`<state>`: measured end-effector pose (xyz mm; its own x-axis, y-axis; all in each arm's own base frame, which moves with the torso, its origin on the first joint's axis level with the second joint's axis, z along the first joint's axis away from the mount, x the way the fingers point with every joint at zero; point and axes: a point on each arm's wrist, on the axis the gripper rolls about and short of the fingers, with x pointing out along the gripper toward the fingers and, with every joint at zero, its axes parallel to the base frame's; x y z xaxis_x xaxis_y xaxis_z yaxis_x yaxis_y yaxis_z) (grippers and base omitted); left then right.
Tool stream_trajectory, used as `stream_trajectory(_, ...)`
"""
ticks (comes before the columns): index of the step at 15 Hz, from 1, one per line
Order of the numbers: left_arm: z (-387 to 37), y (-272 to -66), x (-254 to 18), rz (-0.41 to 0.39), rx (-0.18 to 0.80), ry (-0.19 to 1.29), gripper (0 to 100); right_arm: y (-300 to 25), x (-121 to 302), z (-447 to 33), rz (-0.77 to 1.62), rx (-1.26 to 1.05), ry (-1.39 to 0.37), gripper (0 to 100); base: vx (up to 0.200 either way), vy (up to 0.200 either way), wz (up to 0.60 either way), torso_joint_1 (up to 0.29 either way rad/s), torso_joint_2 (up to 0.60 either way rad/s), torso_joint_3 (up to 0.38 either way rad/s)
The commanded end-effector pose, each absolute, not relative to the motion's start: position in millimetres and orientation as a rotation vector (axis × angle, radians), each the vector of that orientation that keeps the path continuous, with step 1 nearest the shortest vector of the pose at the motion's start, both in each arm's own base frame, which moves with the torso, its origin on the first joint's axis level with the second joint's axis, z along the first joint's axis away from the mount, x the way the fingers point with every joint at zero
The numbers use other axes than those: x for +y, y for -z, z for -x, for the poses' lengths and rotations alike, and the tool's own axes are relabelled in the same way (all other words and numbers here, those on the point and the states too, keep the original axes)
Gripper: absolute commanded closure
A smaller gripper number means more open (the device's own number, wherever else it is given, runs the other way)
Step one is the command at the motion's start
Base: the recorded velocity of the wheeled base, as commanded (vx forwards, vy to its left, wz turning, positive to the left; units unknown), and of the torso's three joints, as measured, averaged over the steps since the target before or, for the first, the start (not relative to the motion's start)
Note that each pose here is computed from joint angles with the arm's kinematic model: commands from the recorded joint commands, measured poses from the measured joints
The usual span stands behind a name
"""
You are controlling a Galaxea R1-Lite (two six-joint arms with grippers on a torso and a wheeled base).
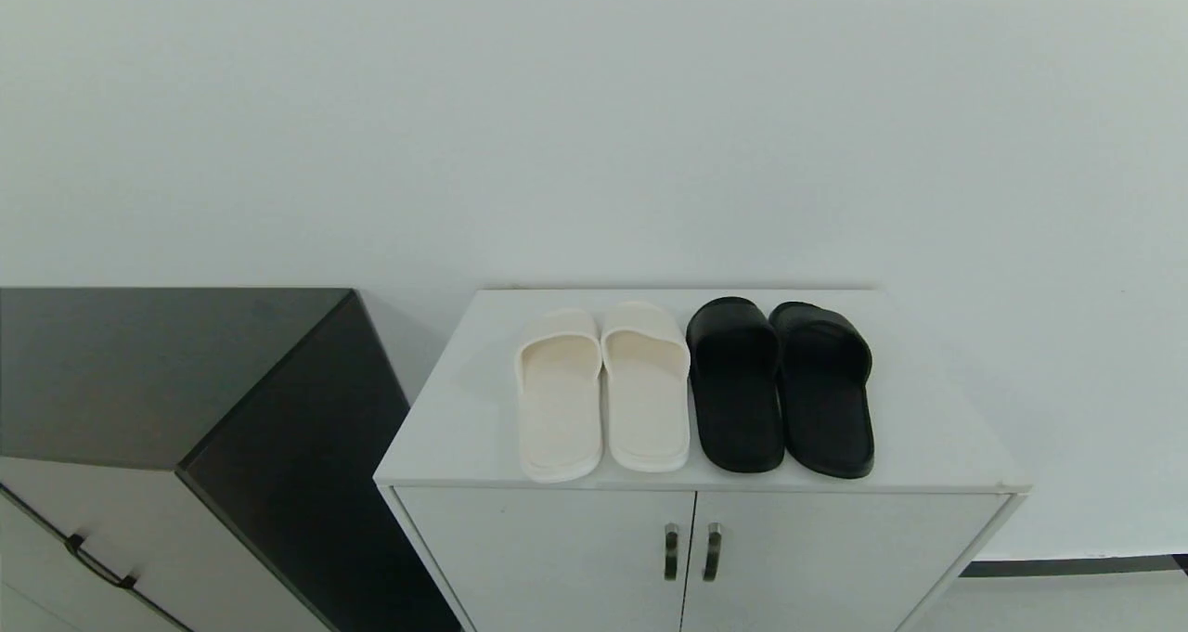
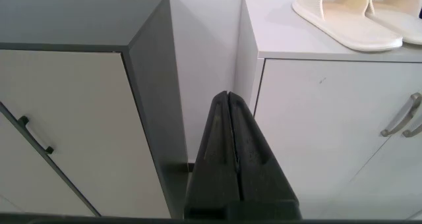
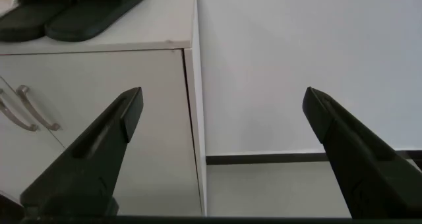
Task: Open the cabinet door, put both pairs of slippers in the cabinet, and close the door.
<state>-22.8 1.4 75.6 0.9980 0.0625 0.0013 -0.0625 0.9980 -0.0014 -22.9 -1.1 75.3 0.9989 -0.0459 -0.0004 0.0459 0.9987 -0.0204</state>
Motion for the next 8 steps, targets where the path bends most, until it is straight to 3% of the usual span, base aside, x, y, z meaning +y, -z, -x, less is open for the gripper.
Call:
stream_trajectory(1,23,-76,1,0.002,-0.003,-0.063,100,-76,-1,23,0.021,-0.001,0.046,0,0.000,0.000,0.00,0.000,0.00,0.000)
stream_trajectory(5,23,-76,1,0.002,-0.002,-0.063,100,-76,-1,23,0.017,-0.001,0.048,0,0.000,0.000,0.00,0.000,0.00,0.000)
stream_trajectory(6,23,-76,1,0.000,-0.002,-0.061,100,-88,-1,26,0.001,-0.064,0.052,0,0.000,0.000,0.00,0.000,0.00,0.000)
stream_trajectory(7,23,-76,1,0.002,-0.002,-0.061,100,-133,-1,38,-0.079,-0.192,0.042,0,0.000,0.000,0.00,0.000,0.00,0.000)
stream_trajectory(8,23,-76,1,0.002,-0.002,-0.063,100,-157,-1,39,-0.128,-0.151,0.029,0,0.000,0.000,0.00,0.000,0.00,0.000)
